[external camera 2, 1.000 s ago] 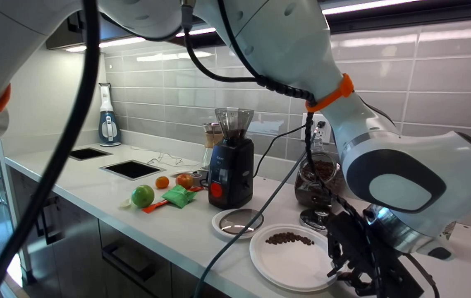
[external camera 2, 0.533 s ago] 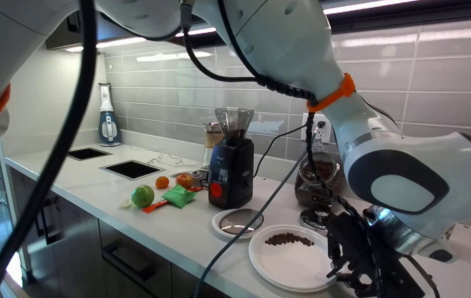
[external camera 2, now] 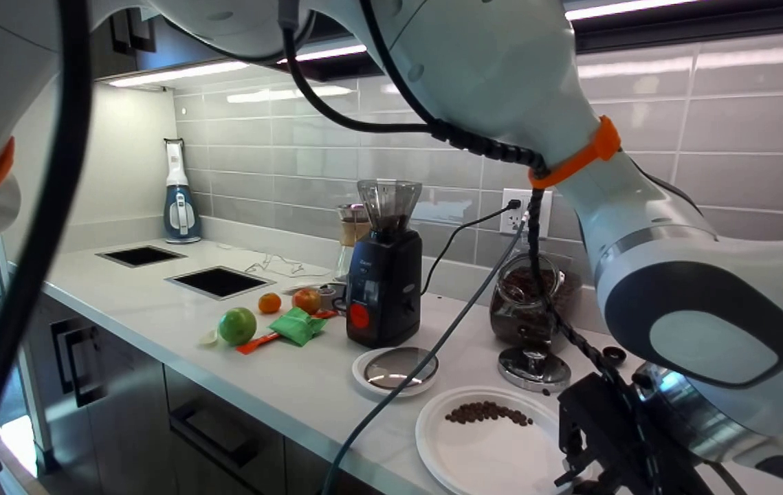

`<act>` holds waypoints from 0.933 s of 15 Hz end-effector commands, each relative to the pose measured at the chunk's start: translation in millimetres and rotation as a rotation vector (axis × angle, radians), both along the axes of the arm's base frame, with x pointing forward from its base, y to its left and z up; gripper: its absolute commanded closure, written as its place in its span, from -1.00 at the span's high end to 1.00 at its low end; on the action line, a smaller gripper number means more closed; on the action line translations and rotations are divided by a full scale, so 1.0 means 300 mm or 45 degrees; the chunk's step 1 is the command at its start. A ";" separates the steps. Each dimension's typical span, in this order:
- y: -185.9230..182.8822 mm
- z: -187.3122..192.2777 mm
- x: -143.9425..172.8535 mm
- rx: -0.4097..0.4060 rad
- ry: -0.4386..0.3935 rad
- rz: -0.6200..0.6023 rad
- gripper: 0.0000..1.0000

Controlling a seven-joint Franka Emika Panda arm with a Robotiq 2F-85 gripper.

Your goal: Pour the coffee beans from the white plate into the coffeemaker.

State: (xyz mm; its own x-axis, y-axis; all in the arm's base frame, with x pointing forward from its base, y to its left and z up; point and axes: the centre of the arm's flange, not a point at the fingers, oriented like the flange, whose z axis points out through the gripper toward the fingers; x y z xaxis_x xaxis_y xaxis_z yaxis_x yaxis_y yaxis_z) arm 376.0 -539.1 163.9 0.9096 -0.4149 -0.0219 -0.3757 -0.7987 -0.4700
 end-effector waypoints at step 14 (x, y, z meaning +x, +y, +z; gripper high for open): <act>-0.052 0.084 -0.090 0.139 -0.177 -0.012 -0.96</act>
State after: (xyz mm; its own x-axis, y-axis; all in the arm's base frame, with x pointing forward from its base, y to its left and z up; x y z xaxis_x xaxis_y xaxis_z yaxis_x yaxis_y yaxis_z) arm 358.5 -551.2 181.4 0.9040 -0.4271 0.0179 -0.3438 -0.7513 -0.5634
